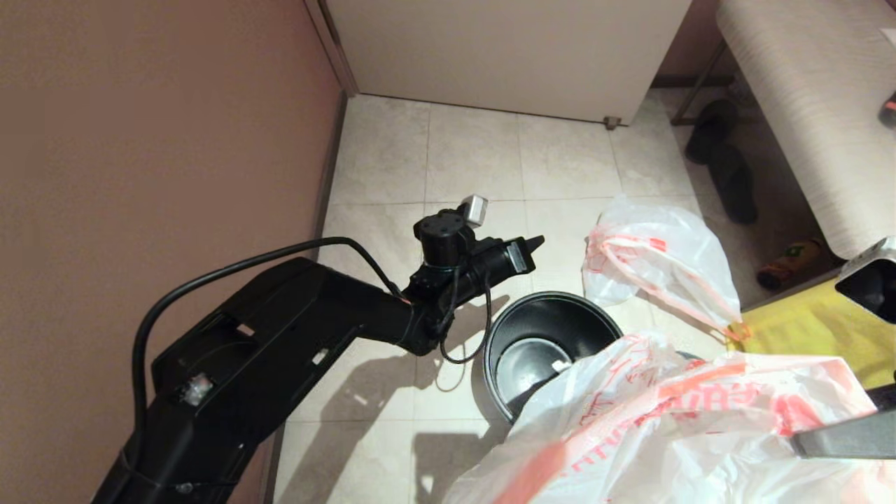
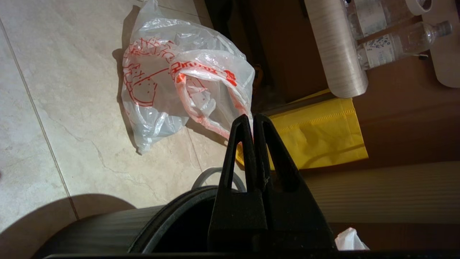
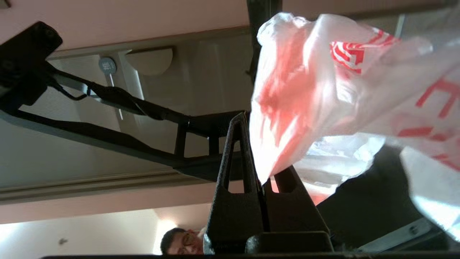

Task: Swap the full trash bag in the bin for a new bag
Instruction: Put the new garbage bag on the trash can

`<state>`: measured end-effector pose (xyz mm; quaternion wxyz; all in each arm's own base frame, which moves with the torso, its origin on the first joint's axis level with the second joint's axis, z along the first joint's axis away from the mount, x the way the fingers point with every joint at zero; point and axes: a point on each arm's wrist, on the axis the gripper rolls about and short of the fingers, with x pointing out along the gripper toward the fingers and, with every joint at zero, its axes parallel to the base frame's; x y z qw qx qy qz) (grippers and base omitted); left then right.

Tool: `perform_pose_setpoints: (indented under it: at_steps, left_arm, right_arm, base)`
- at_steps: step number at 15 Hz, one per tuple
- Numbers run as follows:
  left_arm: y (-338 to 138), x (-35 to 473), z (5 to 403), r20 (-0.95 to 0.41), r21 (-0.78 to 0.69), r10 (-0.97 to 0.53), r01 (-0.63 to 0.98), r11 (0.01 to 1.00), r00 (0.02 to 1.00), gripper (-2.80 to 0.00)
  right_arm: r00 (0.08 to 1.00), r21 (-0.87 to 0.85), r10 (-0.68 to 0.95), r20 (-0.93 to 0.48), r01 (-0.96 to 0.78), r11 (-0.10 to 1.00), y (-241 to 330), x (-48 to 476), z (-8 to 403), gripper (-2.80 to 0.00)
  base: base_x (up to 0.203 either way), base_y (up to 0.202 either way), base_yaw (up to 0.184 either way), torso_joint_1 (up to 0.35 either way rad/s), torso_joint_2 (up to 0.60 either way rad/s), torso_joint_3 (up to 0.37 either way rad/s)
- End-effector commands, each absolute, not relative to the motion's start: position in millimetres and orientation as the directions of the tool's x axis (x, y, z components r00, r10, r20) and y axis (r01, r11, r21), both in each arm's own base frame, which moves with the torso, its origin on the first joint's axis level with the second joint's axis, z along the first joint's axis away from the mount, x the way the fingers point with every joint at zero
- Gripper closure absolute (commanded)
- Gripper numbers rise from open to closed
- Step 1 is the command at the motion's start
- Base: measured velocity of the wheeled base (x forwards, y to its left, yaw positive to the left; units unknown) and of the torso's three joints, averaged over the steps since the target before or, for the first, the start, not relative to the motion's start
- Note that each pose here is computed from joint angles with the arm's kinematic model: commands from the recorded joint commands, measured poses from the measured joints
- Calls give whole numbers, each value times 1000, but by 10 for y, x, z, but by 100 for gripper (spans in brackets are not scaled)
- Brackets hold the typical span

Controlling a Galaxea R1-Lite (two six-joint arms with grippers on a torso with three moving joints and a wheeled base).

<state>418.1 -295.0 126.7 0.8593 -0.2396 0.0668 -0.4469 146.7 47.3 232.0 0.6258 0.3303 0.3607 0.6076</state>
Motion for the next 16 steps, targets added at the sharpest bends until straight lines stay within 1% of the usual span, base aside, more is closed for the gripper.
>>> perform_pose_setpoints:
  at_steps: [1,2,4,6,9,11,14,16]
  left_arm:
    - [-2878,4132,1272,99,-476,-801,735,484,591,0]
    - [-2860,4112,1225,110,-478,-801,738,477,589,0]
    - [-2866,4026,1060,84,-499,-821,737,456,565,0]
    - [-2890,3802,874,30,-520,-864,746,416,502,0]
    - [-2880,3344,742,-24,-542,-920,768,340,390,0]
    - [-2789,3087,648,-81,-568,-937,757,323,339,0]
    - [-2573,2754,645,-106,-583,-952,758,294,287,0]
    - [-2411,2562,783,-81,-576,-967,780,244,243,0]
  right_arm:
    - [13,854,999,-43,-518,43,435,1582,2303,0]
    - [14,854,999,-34,-519,36,391,1639,2280,0]
    - [9,869,999,-31,-495,31,378,1797,2173,0]
    - [2,863,1000,-29,-504,26,399,1959,2122,0]
    - [-4,861,1000,-29,-509,23,448,2325,2013,0]
    - [-6,844,1000,-26,-537,18,484,2593,2035,0]
    - [-13,811,1000,-20,-585,9,550,2965,2136,0]
    - [-21,782,1000,-16,-623,-1,605,3177,2237,0]
  base:
    - [0,0,0,0,0,0]
    - [0,0,0,0,0,0]
    - [0,0,0,0,0,0]
    - [0,0,0,0,0,0]
    - [0,0,0,0,0,0]
    - [0,0,0,0,0,0]
    - [0,0,0,0,0,0]
    - [0,0,0,0,0,0]
